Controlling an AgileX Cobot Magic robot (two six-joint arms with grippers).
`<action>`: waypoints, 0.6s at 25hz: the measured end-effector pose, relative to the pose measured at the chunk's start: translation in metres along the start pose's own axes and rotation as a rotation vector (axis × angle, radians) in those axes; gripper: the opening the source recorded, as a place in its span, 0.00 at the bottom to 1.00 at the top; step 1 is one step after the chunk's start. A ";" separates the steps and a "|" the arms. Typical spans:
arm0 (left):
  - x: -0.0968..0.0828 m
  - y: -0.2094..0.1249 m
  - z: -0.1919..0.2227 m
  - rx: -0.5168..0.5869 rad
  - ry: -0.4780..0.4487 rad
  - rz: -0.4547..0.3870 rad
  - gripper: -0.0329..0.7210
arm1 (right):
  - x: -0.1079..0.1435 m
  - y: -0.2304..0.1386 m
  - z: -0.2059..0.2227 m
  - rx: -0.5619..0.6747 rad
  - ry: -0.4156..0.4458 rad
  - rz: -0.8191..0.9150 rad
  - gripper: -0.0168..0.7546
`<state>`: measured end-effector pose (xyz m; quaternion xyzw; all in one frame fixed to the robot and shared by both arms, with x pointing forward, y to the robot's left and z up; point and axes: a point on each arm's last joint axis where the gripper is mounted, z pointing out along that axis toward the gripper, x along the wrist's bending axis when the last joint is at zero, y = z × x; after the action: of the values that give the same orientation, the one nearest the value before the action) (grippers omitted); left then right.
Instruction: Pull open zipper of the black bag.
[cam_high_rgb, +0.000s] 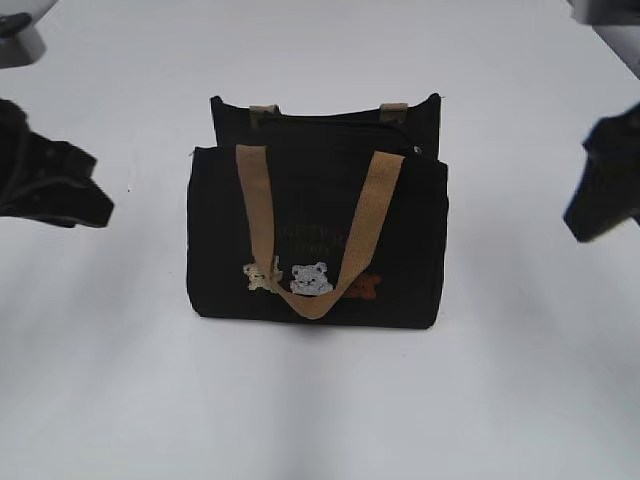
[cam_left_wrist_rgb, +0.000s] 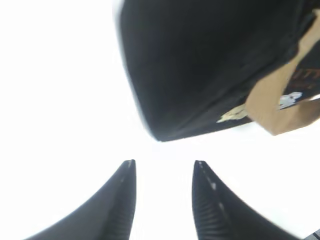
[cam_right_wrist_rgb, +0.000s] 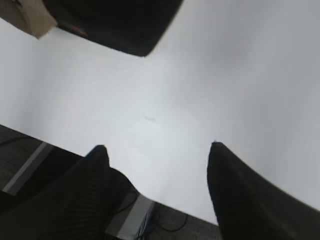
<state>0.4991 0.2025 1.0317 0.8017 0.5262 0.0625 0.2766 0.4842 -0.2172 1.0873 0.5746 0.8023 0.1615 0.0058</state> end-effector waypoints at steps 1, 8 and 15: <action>-0.002 -0.008 -0.011 -0.011 0.021 -0.031 0.41 | 0.001 -0.013 -0.004 -0.001 -0.008 0.006 0.63; -0.011 -0.089 -0.095 -0.100 0.206 -0.077 0.40 | 0.003 -0.119 -0.019 -0.065 -0.078 -0.019 0.62; -0.025 -0.177 -0.145 -0.315 0.262 -0.037 0.39 | 0.004 -0.197 -0.018 -0.307 -0.125 -0.071 0.62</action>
<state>0.2883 0.2873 1.0685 0.7237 0.5562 0.2428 0.3286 0.2980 -0.2748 1.0531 0.5471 0.7862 0.2457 0.1489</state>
